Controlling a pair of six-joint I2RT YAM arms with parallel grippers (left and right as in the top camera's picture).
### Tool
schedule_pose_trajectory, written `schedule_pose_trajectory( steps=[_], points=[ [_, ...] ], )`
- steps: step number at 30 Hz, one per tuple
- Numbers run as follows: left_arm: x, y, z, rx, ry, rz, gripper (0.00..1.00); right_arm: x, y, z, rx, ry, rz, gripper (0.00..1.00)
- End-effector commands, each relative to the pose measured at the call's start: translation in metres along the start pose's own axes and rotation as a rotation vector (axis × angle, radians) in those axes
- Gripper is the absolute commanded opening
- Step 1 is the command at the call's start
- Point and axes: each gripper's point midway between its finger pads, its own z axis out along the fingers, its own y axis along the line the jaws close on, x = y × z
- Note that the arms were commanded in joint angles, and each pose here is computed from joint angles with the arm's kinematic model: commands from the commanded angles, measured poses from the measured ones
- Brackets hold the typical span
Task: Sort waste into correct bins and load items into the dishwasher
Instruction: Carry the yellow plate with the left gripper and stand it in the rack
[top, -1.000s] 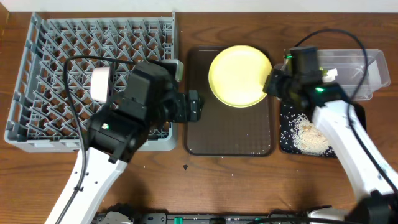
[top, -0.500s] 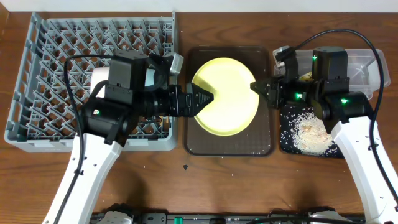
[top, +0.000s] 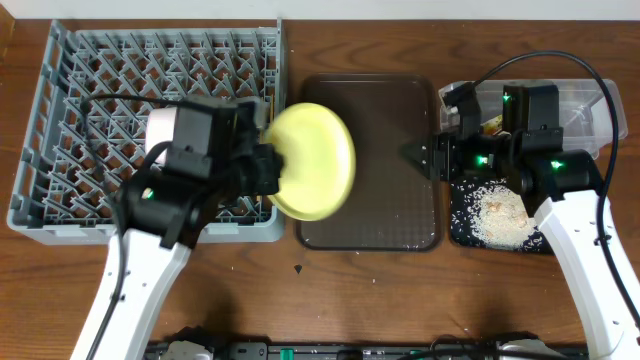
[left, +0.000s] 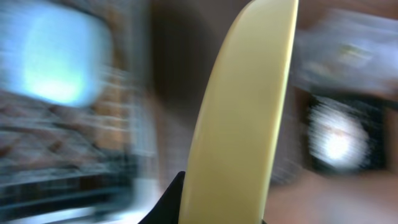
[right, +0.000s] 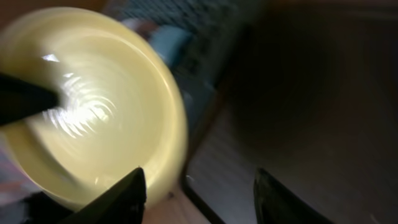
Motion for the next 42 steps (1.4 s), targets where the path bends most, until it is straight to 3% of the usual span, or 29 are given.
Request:
schedule_pose_trajectory(
  steps=[1,7,11,14,20,26,33,39,40,42],
  points=[
    [-0.040,0.087,-0.075,-0.603,-0.307,0.130,0.08,0.004,-0.030,-0.012,0.201,-0.004,0.031,0.58],
    [-0.061,0.130,-0.133,-1.084,-0.297,0.411,0.08,0.007,-0.030,-0.011,0.200,0.005,0.037,0.61],
    [-0.076,0.138,-0.126,-1.157,-0.208,0.547,0.08,0.007,-0.030,-0.011,0.201,0.005,0.037,0.63],
    [-0.083,0.157,-0.122,-1.233,-0.151,0.537,0.08,0.007,-0.030,-0.011,0.201,0.005,0.037,0.65],
    [-0.099,0.208,-0.112,-1.306,-0.120,0.403,0.08,0.009,-0.030,-0.011,0.201,0.012,0.043,0.66],
    [-0.102,0.248,-0.066,-1.169,-0.013,0.409,0.08,0.011,-0.030,-0.011,0.202,0.022,0.050,0.66],
    [-0.089,0.288,-0.025,-1.107,0.111,0.370,0.08,0.011,-0.030,-0.011,0.202,0.022,0.050,0.67],
    [-0.097,0.297,-0.013,-1.114,0.089,0.365,0.25,0.012,-0.030,-0.011,0.203,0.023,0.050,0.68],
    [-0.097,0.297,-0.013,-1.114,0.088,0.365,0.31,0.012,-0.030,-0.011,0.203,0.023,0.050,0.67],
    [-0.097,0.297,-0.013,-1.114,0.088,0.364,0.56,0.012,-0.030,-0.011,0.203,0.023,0.050,0.67]
  ],
)
